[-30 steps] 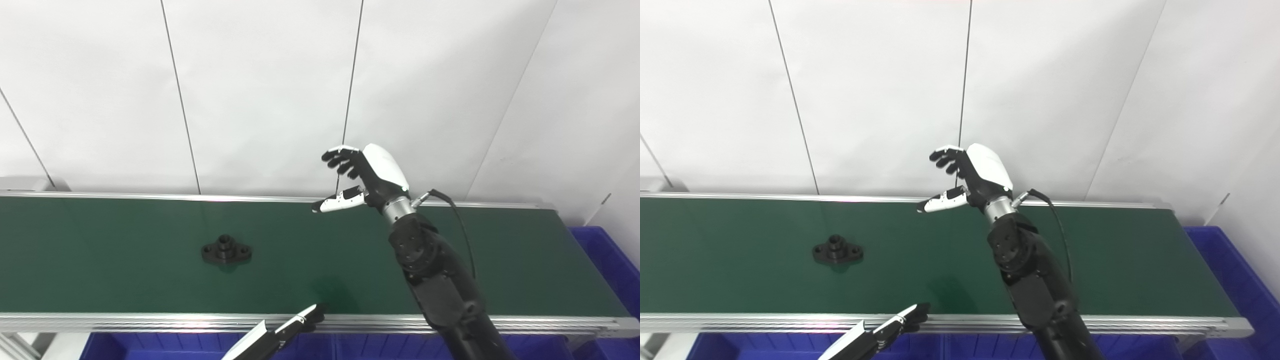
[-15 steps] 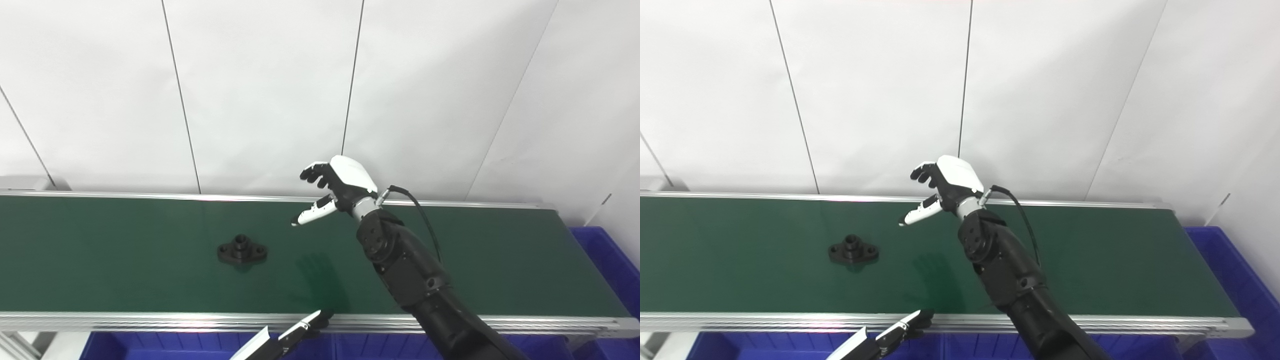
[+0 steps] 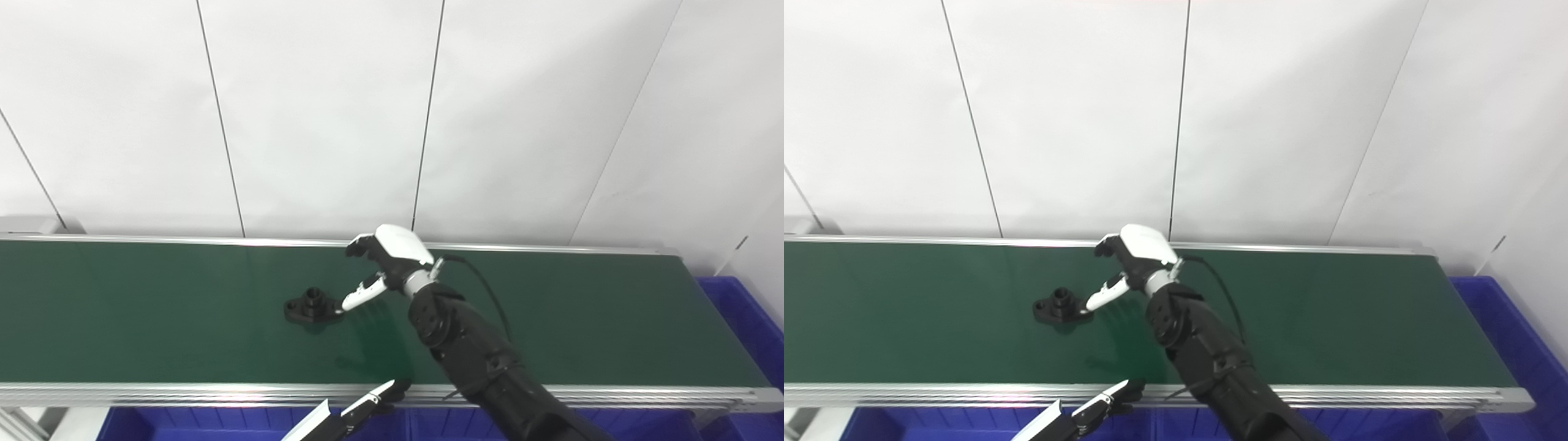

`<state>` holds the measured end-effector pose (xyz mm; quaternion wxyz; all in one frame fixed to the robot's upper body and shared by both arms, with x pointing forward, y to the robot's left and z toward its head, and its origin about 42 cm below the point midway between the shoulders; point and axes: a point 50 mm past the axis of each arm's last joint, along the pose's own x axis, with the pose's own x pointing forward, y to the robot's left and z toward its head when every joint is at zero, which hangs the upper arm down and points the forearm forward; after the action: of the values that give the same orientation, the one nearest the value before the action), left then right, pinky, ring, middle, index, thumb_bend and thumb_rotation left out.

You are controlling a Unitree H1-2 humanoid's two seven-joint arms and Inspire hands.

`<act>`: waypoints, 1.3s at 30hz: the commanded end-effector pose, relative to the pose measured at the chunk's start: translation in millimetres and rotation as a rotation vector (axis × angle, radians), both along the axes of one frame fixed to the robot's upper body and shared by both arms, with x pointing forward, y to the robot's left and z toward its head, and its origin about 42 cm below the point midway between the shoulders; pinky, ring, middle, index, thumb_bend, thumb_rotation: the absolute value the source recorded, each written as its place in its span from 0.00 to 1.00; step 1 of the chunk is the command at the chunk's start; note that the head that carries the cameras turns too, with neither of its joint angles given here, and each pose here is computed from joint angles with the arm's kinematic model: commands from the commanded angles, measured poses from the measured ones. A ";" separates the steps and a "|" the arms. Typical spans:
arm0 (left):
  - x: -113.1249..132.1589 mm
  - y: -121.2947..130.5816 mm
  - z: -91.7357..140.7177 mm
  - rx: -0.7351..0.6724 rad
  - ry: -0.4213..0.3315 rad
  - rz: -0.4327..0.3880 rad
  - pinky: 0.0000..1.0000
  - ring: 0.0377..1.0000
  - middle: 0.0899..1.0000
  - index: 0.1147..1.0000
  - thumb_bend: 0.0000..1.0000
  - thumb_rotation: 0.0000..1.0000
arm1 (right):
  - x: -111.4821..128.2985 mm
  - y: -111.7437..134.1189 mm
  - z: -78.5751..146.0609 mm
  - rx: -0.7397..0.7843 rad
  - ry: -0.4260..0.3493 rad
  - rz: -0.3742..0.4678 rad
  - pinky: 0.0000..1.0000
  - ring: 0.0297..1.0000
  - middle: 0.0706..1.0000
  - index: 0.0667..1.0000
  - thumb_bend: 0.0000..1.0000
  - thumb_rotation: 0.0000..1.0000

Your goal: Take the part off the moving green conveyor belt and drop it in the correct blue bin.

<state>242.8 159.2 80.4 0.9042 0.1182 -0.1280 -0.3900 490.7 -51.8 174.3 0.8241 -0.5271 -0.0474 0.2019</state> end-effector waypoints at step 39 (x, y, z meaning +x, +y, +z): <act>-1.1 10.7 14.4 -0.087 -0.043 0.036 0.87 0.91 0.93 0.90 0.39 0.64 | -6.2 22.6 -39.5 -0.095 0.073 0.011 0.45 0.52 0.50 0.43 0.52 0.00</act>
<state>238.4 169.6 84.6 0.9164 0.0905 -0.1332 -0.3663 485.3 -43.9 129.0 0.7992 -0.5629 -0.0064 0.2106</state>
